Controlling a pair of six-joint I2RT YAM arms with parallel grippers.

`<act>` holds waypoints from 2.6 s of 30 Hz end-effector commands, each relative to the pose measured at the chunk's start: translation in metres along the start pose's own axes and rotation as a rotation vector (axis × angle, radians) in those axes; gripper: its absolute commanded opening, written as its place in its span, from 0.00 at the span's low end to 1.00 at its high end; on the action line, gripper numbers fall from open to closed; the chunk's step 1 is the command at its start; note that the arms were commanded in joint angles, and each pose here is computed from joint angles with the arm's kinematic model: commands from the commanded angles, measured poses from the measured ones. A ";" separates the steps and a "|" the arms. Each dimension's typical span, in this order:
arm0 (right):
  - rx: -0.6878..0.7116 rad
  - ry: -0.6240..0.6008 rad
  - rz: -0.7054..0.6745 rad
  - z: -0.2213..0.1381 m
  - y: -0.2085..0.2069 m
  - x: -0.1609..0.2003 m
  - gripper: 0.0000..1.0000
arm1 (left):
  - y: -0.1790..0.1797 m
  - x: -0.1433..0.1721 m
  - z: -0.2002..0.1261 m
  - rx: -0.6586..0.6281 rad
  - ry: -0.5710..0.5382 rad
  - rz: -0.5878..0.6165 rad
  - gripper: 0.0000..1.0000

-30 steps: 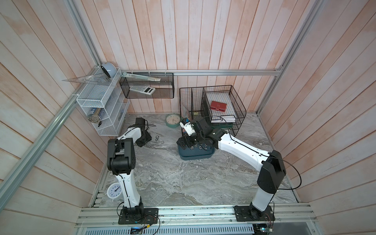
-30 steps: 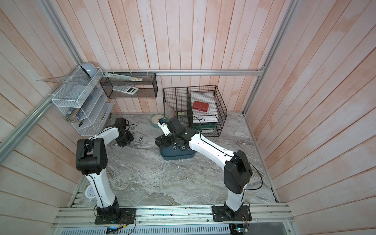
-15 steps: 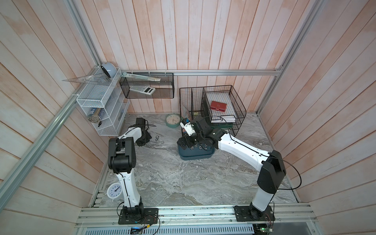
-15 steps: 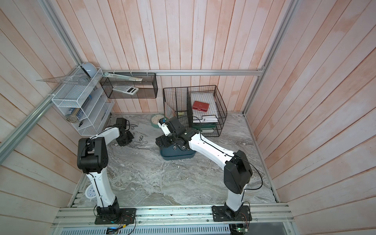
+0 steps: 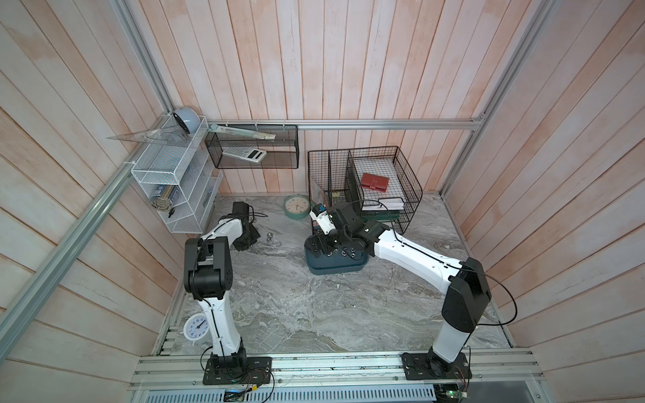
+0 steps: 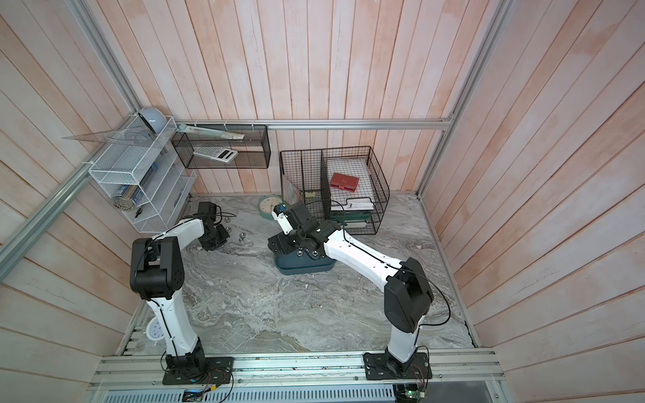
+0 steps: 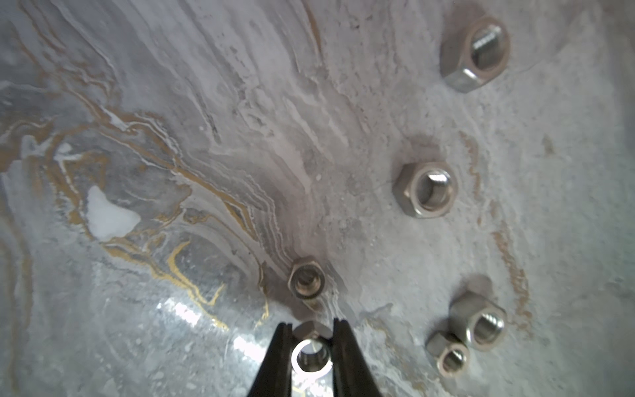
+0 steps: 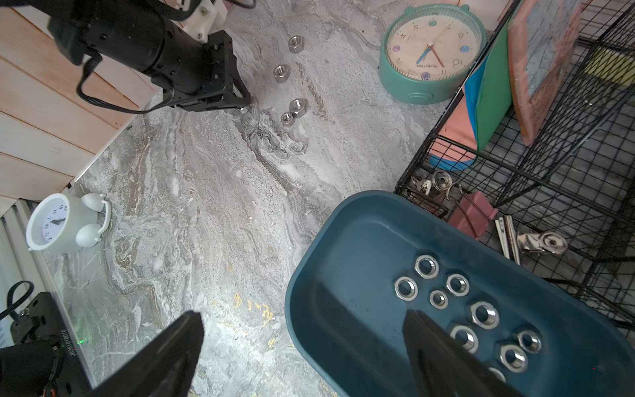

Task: Put the nuts on the desktop into the storage box
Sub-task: Pick up the nut from the center of the board, then place the nut in the storage box.

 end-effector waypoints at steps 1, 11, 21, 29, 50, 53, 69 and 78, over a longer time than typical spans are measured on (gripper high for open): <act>-0.007 -0.030 0.007 -0.013 0.005 -0.003 0.98 | -0.005 0.004 -0.021 0.042 -0.017 0.003 0.13; 0.006 -0.036 0.016 -0.018 0.008 0.003 0.98 | -0.020 0.022 -0.050 0.101 -0.023 0.042 0.14; 0.055 -0.025 0.035 -0.030 0.005 0.022 0.98 | -0.065 0.075 -0.085 0.199 -0.002 0.172 0.15; 0.117 -0.009 0.059 -0.047 0.002 0.046 0.98 | -0.111 0.133 -0.095 0.280 0.061 0.286 0.15; 0.227 0.009 0.108 -0.075 -0.005 0.081 0.98 | -0.171 0.214 -0.036 0.261 0.182 0.493 0.16; 0.233 0.008 0.110 -0.077 -0.005 0.081 0.98 | -0.174 0.215 -0.028 0.245 0.173 0.509 0.16; 0.242 0.017 0.115 -0.076 -0.008 0.082 0.98 | -0.183 0.209 -0.004 0.202 0.166 0.527 0.29; 0.232 0.013 0.111 -0.073 -0.010 0.078 0.98 | -0.180 0.204 -0.031 0.237 0.172 0.515 0.44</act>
Point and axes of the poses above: each gripper's point midway between its finger pads, its own z axis out along the fingers, its own y axis along the line the jaws close on, x = y × z, the point moved 10 cm from there along -z, back along the fingers, and after that the axes turned 10 degrees about -z, right-handed, at the moved point
